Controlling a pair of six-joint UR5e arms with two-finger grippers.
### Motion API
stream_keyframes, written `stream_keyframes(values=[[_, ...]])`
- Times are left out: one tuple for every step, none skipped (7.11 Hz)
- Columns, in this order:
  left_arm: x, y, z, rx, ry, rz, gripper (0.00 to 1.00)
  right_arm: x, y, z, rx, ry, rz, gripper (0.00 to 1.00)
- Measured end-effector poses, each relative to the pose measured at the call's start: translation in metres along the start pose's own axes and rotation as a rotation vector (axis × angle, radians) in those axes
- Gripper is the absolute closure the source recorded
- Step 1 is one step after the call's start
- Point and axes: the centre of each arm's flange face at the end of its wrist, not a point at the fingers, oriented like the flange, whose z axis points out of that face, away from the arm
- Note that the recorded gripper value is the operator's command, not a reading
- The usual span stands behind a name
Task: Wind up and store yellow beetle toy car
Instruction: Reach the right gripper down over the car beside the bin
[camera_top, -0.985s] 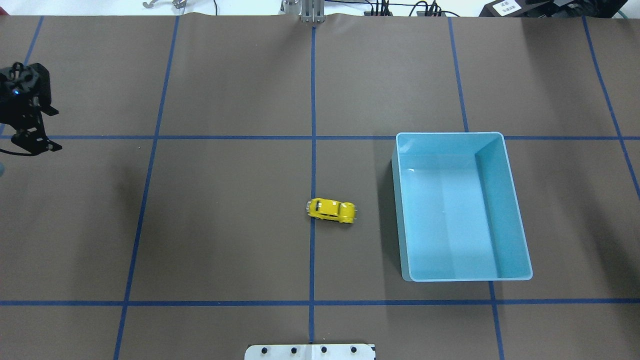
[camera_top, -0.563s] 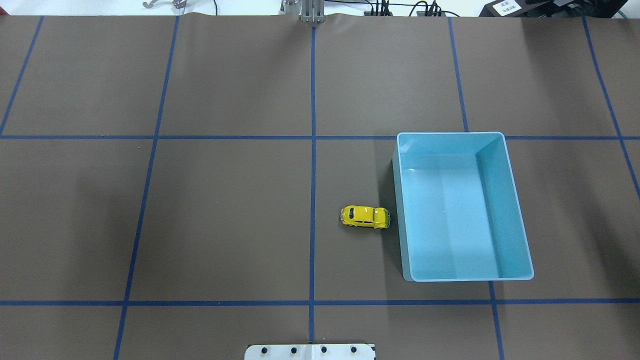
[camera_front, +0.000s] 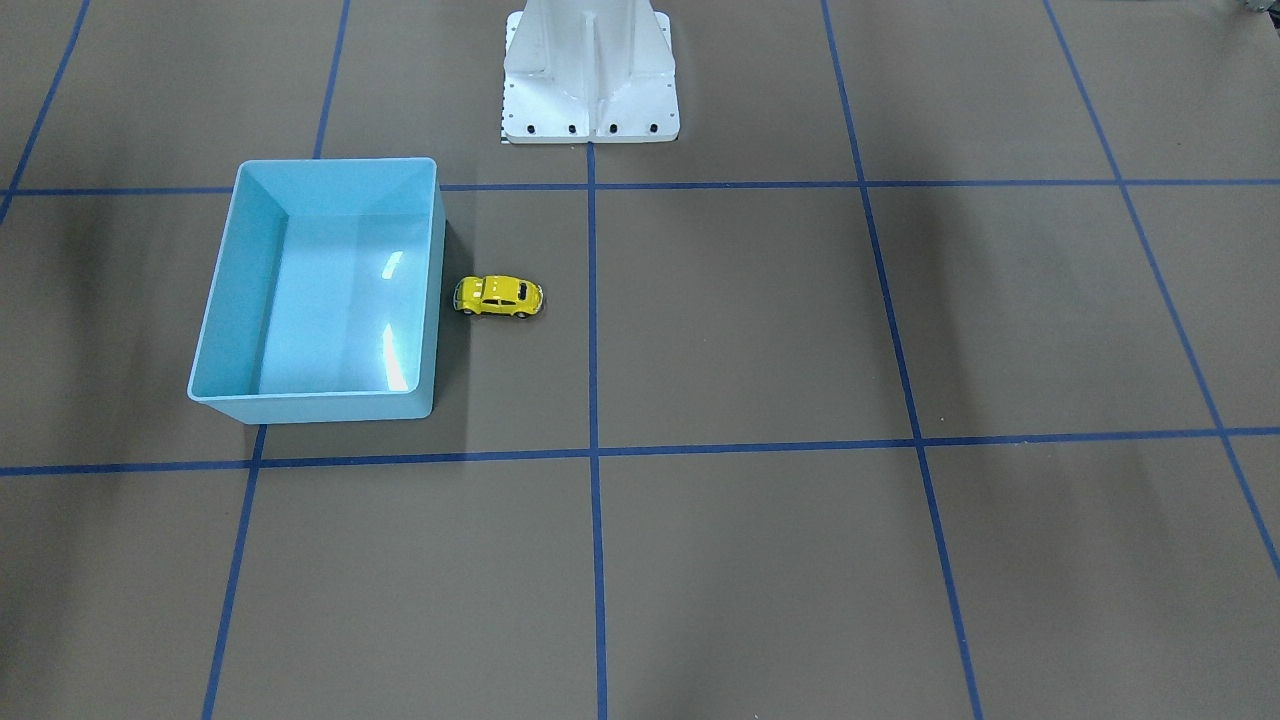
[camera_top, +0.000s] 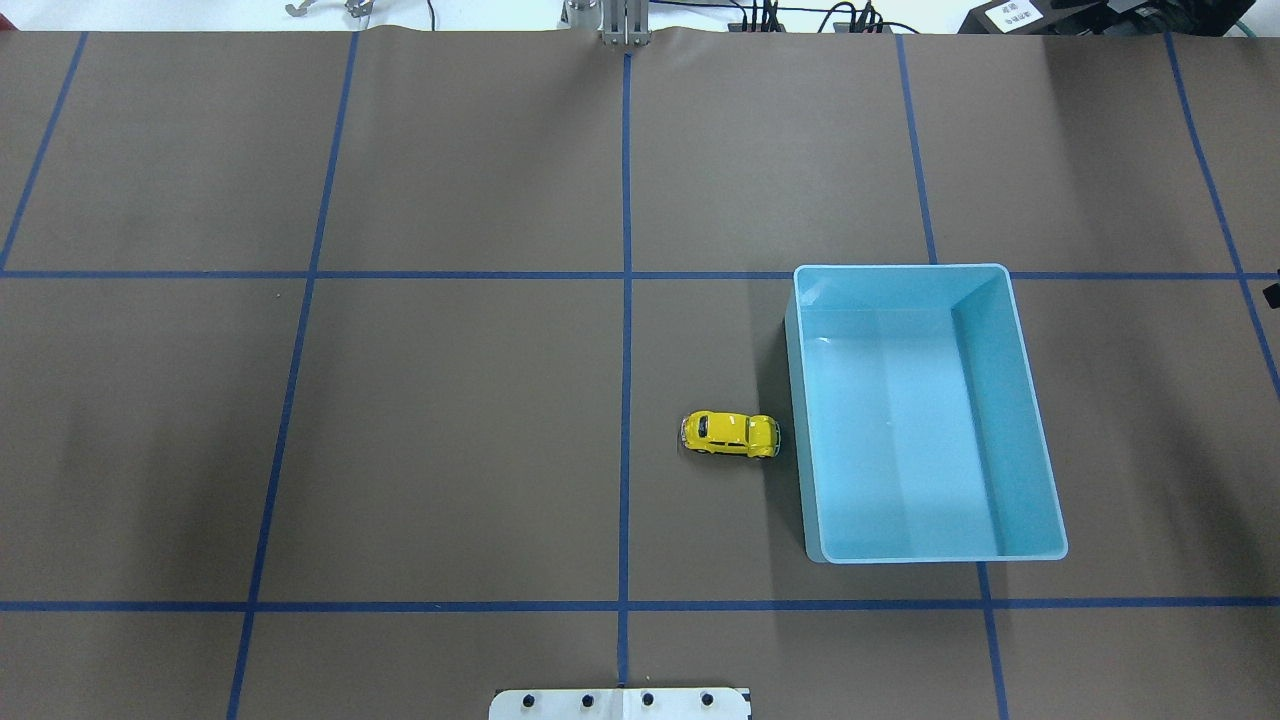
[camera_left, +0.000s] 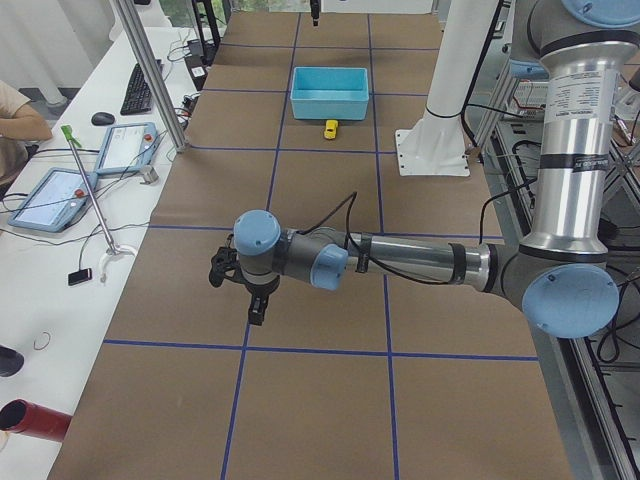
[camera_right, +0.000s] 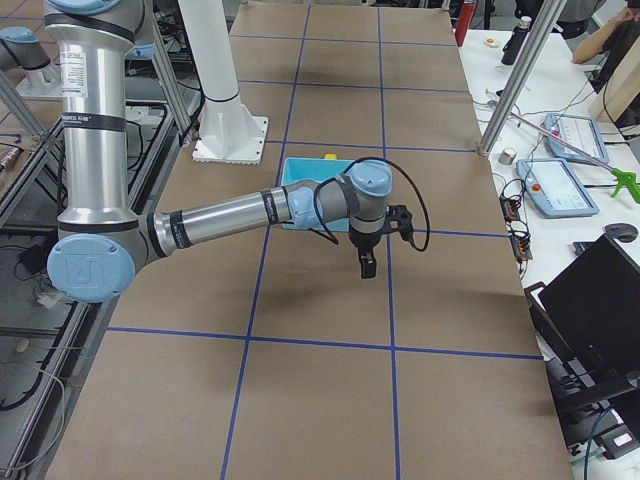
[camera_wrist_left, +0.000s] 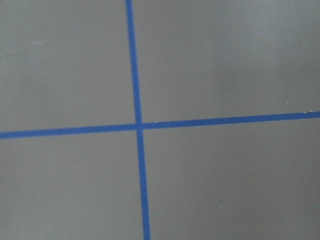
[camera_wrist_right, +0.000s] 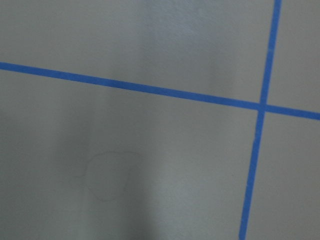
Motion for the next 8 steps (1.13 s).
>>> stream_keyframes(values=[[-0.022,0.017,-0.005,0.006,0.003,-0.045,0.0,-0.056,-0.021,-0.031,0.013,-0.015,-0.013,0.0],[-0.035,0.026,-0.009,0.014,0.002,-0.071,0.0,-0.119,-0.041,-0.064,0.01,-0.03,-0.037,0.0],[-0.043,0.031,-0.01,0.016,-0.002,-0.085,0.0,-0.178,-0.052,-0.088,0.005,-0.048,-0.067,0.0],[-0.047,0.032,-0.01,0.016,-0.006,-0.093,0.0,-0.234,-0.057,-0.098,0.005,-0.066,-0.118,0.0],[-0.05,0.033,-0.009,0.013,-0.008,-0.099,0.0,-0.293,-0.055,-0.096,0.017,-0.06,-0.211,0.0],[-0.052,0.033,-0.007,0.009,-0.01,-0.105,0.0,-0.353,-0.042,-0.082,0.034,-0.032,-0.333,0.0],[-0.054,0.034,-0.006,0.006,-0.01,-0.109,0.0,-0.406,-0.024,-0.065,0.051,-0.004,-0.48,0.0],[-0.055,0.034,-0.005,0.005,-0.01,-0.111,0.0,-0.441,-0.012,-0.053,0.065,0.017,-0.644,0.0]])
